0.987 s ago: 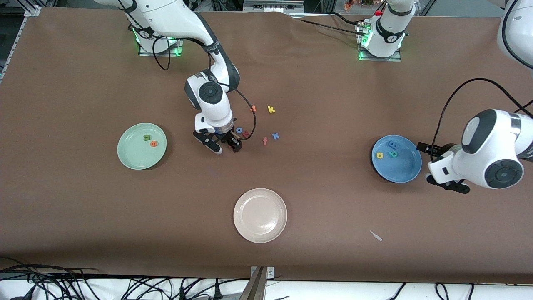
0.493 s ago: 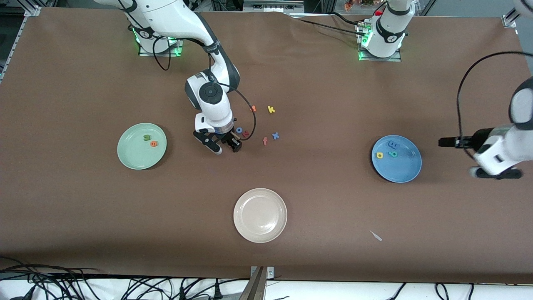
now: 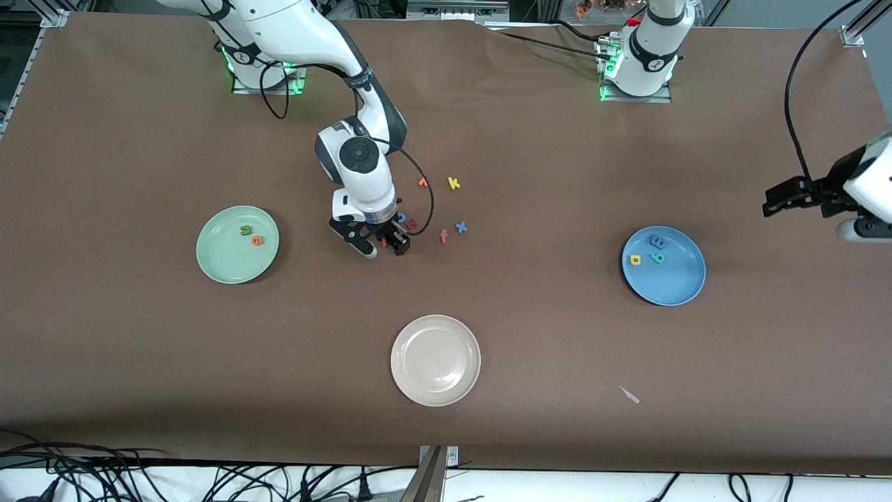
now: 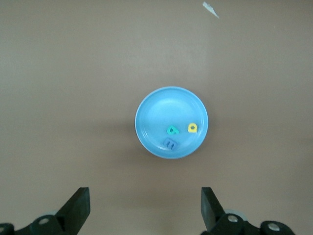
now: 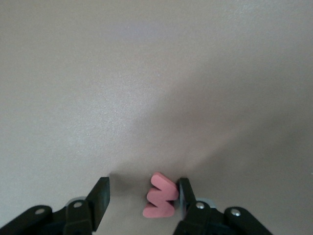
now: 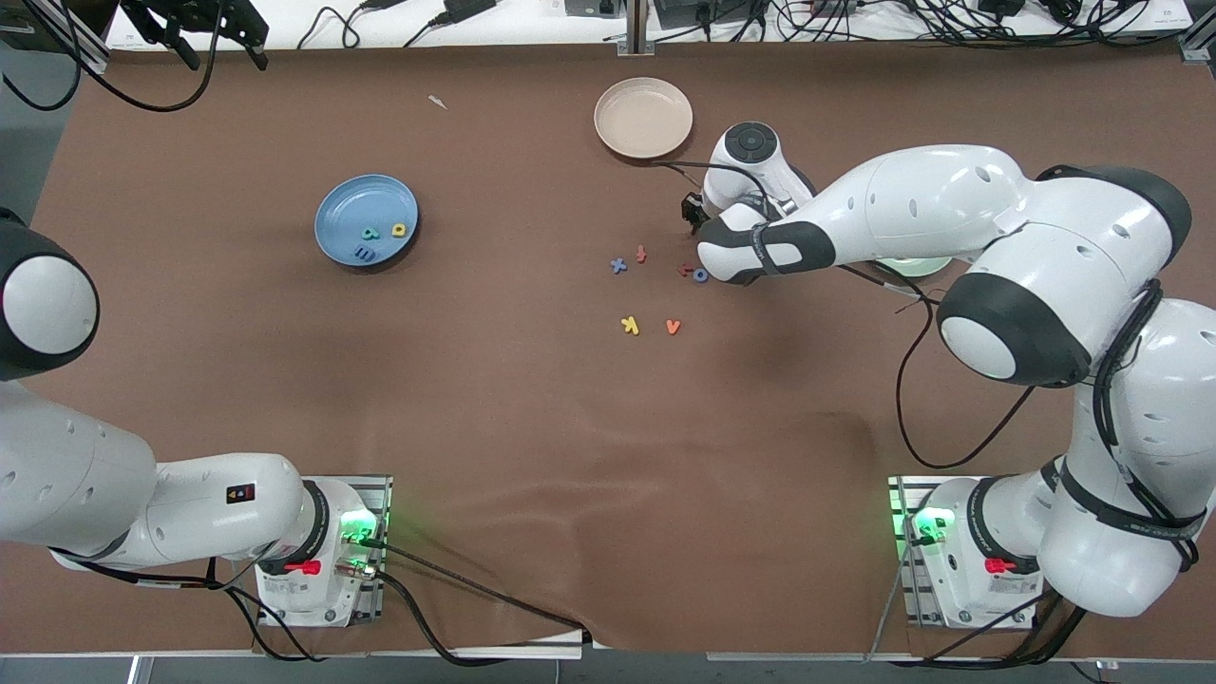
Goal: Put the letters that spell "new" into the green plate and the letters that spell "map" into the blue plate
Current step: 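Retract the left gripper to rest while the right gripper grasps pink letter, then carry the pink letter onto the green plate with the right gripper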
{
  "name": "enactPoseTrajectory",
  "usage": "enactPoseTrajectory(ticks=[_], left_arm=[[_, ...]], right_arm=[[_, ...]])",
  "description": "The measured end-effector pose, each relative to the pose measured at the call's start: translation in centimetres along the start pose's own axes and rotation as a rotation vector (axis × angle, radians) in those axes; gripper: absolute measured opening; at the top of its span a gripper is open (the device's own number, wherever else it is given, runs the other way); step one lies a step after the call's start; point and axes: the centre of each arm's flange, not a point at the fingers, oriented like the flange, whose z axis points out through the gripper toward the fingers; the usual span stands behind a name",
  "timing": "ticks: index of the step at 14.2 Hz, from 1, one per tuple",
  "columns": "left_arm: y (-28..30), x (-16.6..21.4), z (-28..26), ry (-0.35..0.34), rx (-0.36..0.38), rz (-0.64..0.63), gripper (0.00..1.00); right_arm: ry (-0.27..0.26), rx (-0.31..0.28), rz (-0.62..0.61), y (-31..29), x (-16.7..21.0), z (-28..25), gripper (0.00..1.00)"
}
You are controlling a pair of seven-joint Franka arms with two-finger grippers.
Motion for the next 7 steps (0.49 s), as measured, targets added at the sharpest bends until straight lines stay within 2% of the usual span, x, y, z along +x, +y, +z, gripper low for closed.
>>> enactPoseTrajectory(ticks=[2, 3, 5, 6, 7], left_arm=[[1.13, -0.24, 0.4, -0.018, 0.002, 0.019, 1.0], [1.46, -0.25, 0.49, -0.02, 0.003, 0.024, 1.0], [1.54, -0.41, 0.45, -0.027, 0.003, 0.025, 1.0], [1.54, -0.57, 0.45, -0.036, 0.003, 0.025, 1.0], [1.56, -0.66, 0.43, -0.04, 0.002, 0.025, 1.0]], right_arm=[[0.0, -0.001, 0.0, 0.01, 0.01, 0.01, 0.63], [0.0, -0.002, 0.0, 0.01, 0.01, 0.0, 0.58], [0.0, -0.002, 0.0, 0.01, 0.01, 0.0, 0.34], [0.0, -0.001, 0.0, -0.04, 0.04, -0.07, 0.3], [0.0, -0.001, 0.0, -0.04, 0.03, -0.07, 0.3]])
